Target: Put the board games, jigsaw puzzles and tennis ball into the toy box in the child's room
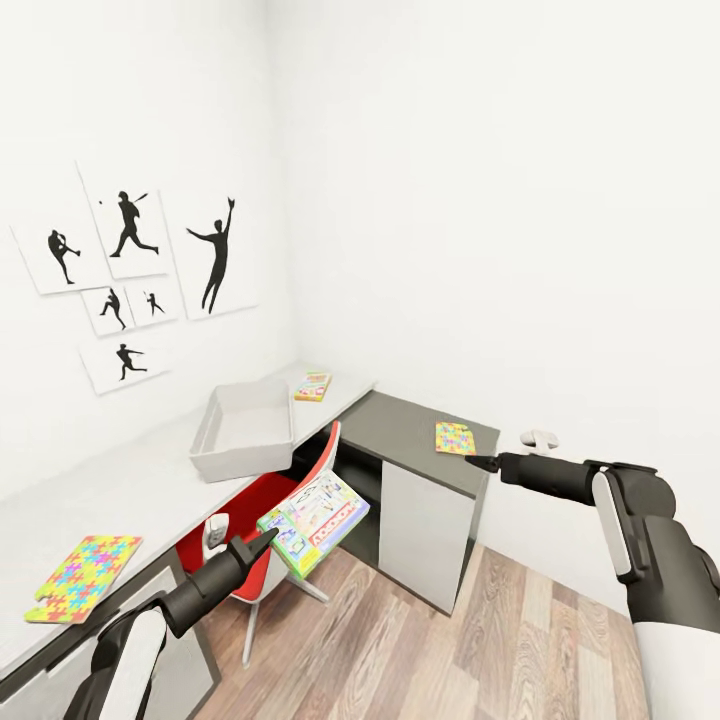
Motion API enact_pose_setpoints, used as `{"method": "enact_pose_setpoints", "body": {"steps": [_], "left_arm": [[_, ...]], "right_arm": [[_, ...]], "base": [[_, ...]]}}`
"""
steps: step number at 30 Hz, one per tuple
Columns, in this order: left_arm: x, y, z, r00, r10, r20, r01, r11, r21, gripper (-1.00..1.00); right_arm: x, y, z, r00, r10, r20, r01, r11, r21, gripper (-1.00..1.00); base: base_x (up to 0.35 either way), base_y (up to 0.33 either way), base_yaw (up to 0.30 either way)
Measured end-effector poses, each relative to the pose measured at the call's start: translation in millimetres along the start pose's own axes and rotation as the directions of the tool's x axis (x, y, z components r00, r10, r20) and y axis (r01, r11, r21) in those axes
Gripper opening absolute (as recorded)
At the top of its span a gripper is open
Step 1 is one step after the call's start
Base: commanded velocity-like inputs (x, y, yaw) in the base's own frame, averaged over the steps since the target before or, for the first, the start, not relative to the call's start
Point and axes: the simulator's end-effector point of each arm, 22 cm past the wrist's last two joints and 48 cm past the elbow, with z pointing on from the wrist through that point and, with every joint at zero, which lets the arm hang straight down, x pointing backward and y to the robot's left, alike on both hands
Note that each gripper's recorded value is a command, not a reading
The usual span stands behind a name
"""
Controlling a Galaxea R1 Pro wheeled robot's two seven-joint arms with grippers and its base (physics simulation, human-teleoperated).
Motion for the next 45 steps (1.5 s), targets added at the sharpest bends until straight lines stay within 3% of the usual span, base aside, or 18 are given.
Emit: {"method": "enact_pose_setpoints", "body": {"steps": [18,27,45], "left_arm": [[-1,-13,-6.7,1.000,0.000,0.000,0.000,1.000,0.000,-1.00],[-2,-17,-9.3,1.000,-0.001,0.001,0.001,1.000,-0.001,-1.00],[-2,-17,-9.4,1.000,-0.003,0.000,0.003,1.000,0.001,-1.00]], "right_arm": [[-3,8,-11.3,1.000,-0.001,-0.004,0.001,1.000,-0.003,1.00],[-11,29,-18.7,0.998,-0.065,-0.002,0.065,0.998,-0.015,1.00],[-9,32,-19.8,0.997,-0.072,-0.005,0.072,0.997,-0.020,1.00]], "base": [[0.000,0.000,0.003],[0.000,0.000,0.000],[0.000,0.000,0.000]]}}
